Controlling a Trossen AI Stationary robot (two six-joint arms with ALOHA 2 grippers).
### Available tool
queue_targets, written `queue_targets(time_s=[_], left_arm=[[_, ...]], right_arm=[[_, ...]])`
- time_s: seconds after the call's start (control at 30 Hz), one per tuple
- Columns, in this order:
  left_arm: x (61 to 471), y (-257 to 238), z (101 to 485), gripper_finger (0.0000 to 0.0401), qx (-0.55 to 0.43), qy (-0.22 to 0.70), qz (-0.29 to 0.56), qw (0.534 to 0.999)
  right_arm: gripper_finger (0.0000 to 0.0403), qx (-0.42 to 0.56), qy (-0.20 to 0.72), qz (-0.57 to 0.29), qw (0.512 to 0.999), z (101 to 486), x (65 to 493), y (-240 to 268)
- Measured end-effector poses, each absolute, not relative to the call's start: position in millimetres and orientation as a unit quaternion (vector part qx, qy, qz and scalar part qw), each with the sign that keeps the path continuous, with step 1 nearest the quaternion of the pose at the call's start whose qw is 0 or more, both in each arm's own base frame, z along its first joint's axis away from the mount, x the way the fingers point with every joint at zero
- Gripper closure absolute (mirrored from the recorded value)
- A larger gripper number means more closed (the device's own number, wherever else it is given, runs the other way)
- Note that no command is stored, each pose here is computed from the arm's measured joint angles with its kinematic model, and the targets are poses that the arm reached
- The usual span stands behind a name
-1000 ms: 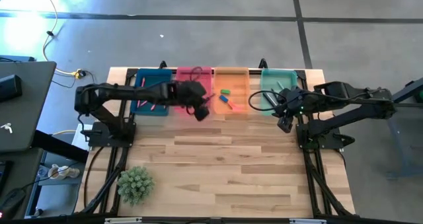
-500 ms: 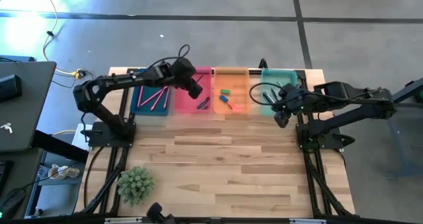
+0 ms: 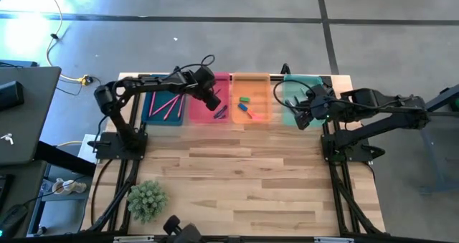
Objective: Sort crayons/erasers/pens/pencils in bins
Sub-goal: Put the blue crayon into the pink bin
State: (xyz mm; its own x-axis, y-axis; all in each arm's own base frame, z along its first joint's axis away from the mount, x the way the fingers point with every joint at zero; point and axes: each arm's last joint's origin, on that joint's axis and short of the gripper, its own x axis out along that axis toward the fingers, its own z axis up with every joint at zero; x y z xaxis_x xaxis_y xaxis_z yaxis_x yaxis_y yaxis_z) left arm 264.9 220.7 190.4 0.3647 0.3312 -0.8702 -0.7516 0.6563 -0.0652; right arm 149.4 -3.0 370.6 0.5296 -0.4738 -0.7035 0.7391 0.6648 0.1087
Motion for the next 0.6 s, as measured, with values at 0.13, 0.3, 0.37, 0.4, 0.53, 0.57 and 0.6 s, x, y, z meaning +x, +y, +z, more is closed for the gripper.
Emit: queue_targets(time_s=[0.13, 0.3, 0.37, 0.4, 0.53, 0.57, 0.6], left_arm=[[265.4, 223.6, 181.5, 0.0401, -0.243, 0.458, 0.338, 0.786], [264.4, 228.7, 170.3, 0.0401, -0.241, 0.474, 0.335, 0.778], [263.2, 230.5, 168.7, 0.0401, -0.236, 0.479, 0.331, 0.778], [263.1, 231.2, 168.2, 0.04, -0.233, 0.479, 0.329, 0.779], [263.5, 231.4, 165.9, 0.039, -0.24, 0.481, 0.319, 0.781], [264.0, 231.4, 166.4, 0.0384, -0.24, 0.479, 0.313, 0.784], [264.2, 231.3, 166.5, 0.0377, -0.238, 0.479, 0.309, 0.787]], right_arm=[[0.0263, 0.203, 0.31, -0.373, 0.851, 372.0, 150.3, -4.0], [0.0263, 0.2, 0.292, -0.387, 0.851, 373.4, 151.1, -4.9], [0.0263, 0.209, 0.284, -0.394, 0.849, 373.6, 151.1, -5.2], [0.0263, 0.214, 0.28, -0.398, 0.847, 373.6, 151.1, -5.3], [0.0263, 0.229, 0.272, -0.404, 0.843, 373.7, 151.1, -5.3], [0.0263, 0.229, 0.272, -0.404, 0.843, 373.7, 151.1, -5.3], [0.0263, 0.229, 0.271, -0.404, 0.843, 373.7, 151.1, -5.4]])
